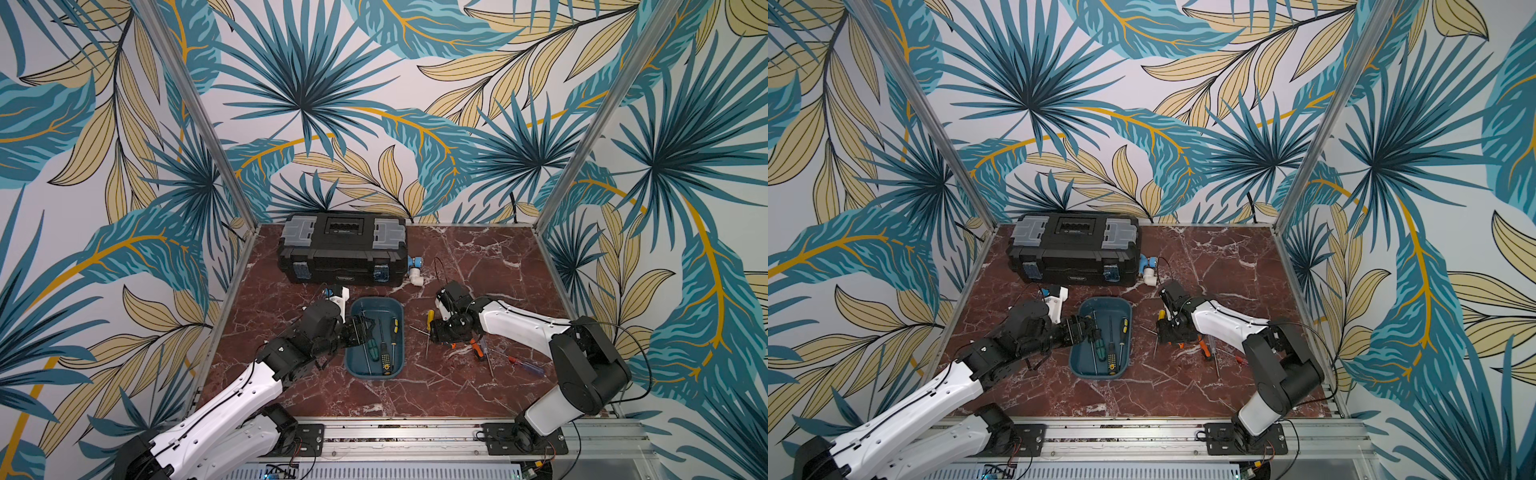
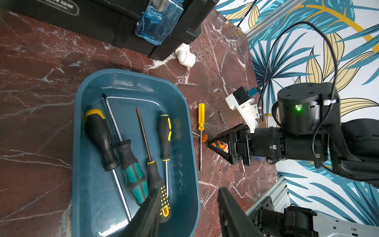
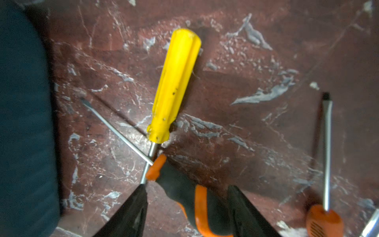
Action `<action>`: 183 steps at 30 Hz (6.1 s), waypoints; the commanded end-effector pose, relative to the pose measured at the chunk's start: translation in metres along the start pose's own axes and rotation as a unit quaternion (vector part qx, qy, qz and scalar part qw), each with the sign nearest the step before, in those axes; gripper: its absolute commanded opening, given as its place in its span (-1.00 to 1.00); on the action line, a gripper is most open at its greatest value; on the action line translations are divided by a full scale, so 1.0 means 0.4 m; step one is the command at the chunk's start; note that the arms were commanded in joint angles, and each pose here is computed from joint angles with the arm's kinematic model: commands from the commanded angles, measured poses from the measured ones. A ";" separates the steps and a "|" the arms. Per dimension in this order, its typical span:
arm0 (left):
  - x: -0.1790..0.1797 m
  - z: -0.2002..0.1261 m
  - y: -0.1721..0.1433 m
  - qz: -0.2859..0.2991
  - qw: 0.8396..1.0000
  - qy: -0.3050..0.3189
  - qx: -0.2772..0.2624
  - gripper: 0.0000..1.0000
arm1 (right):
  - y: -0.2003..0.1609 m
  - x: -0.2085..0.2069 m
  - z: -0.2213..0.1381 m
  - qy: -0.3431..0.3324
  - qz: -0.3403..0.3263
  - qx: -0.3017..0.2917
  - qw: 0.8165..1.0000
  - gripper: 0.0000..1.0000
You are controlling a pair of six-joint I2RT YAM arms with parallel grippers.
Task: Put the screwdriver on the desktop into the storage box
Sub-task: Pick up the screwdriver from the center of the board, then place the screwdriver in the storage box.
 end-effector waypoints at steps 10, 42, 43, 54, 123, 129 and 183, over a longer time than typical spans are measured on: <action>0.024 0.014 -0.008 -0.008 1.000 0.001 0.004 -0.03 | -0.050 0.018 0.034 0.007 0.004 0.019 1.000 0.16; 0.063 0.063 -0.032 -0.031 0.998 0.032 0.037 -0.05 | -0.134 0.046 0.028 0.017 0.004 0.026 0.999 -0.01; 0.064 0.061 -0.032 -0.030 0.998 0.034 0.037 -0.05 | -0.131 0.048 0.027 0.019 0.004 0.025 1.000 -0.06; 0.052 0.054 -0.025 -0.032 0.999 0.027 0.031 -0.06 | -0.122 0.072 -0.010 0.040 -0.018 0.003 0.999 -0.67; -0.159 0.070 0.004 -0.059 0.983 -0.173 0.020 -1.00 | -0.050 0.301 -0.427 0.164 -0.081 -0.268 0.946 0.32; -0.157 0.067 0.003 -0.073 0.982 -0.172 0.020 -1.00 | -0.036 0.362 -0.400 0.170 -0.105 -0.261 0.944 0.28; -0.173 -0.019 0.037 -0.037 0.957 -0.287 0.019 -0.47 | 0.004 0.419 -0.452 0.453 0.009 -0.329 0.829 -1.00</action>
Point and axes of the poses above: each gripper's point midway between its finger pads, its own z axis out along the fingers, its own x axis along the line the jaws close on, y = z × x, the point moved 6 cm from there along -z, back along the fingers, and after that the axes turned 12 degrees about -z, right-handed, at the moved point
